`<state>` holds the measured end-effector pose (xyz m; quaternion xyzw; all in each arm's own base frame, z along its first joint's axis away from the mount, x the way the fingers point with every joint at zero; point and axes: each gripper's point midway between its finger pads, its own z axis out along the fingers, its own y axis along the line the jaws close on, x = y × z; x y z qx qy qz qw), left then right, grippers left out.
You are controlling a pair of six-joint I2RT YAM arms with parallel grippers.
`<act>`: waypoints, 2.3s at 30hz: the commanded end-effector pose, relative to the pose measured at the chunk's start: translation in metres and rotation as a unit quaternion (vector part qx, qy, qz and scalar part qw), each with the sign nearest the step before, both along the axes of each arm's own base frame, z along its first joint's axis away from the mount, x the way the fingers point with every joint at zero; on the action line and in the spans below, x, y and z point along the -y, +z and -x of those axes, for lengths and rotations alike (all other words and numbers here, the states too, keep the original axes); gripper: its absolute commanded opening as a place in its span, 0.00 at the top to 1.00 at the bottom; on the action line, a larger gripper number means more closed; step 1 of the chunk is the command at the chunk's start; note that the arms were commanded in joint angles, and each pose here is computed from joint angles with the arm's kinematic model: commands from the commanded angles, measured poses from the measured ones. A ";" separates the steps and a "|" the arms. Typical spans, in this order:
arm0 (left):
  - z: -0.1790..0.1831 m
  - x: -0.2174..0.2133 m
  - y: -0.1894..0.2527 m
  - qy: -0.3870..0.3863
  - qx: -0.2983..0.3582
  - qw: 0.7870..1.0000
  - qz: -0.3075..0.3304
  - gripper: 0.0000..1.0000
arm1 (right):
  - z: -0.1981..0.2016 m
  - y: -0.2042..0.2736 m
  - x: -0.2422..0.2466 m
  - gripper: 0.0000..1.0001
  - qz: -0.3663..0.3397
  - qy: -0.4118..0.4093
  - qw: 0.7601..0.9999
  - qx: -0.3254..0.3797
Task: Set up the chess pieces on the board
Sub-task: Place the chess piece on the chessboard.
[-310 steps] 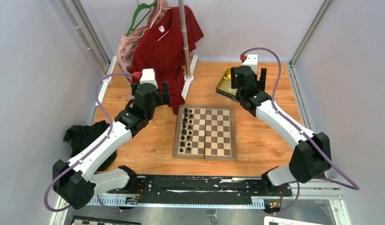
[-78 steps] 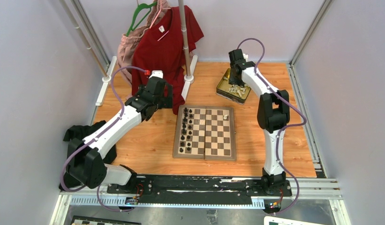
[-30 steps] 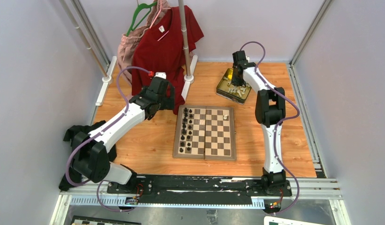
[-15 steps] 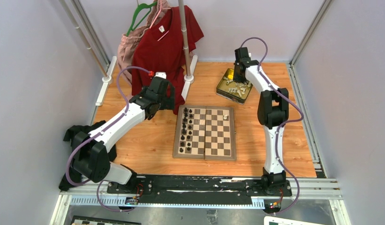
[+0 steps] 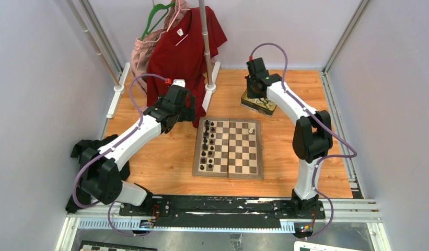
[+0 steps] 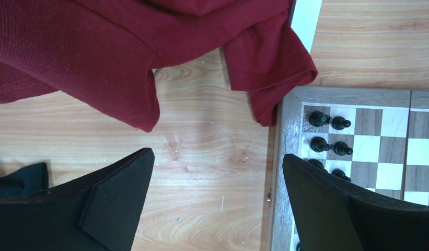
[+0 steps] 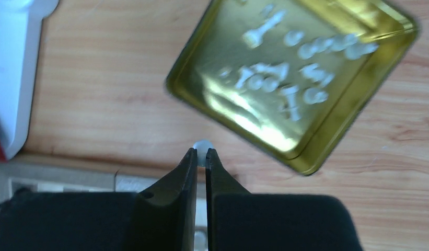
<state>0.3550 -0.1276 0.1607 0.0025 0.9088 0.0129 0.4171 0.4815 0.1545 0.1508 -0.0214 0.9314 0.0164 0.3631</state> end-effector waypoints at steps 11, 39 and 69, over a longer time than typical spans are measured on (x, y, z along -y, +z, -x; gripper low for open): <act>0.002 0.000 0.017 -0.004 0.034 0.999 0.024 0.00 | 0.079 -0.040 -0.046 1.00 0.032 0.076 0.994 -0.077; 0.005 0.001 0.013 0.000 0.029 0.999 0.032 0.00 | 0.118 -0.071 -0.049 1.00 0.039 0.087 0.987 -0.127; -0.005 0.005 0.019 -0.007 0.031 0.999 0.021 0.00 | 0.064 0.006 -0.059 0.60 0.019 0.072 0.997 -0.026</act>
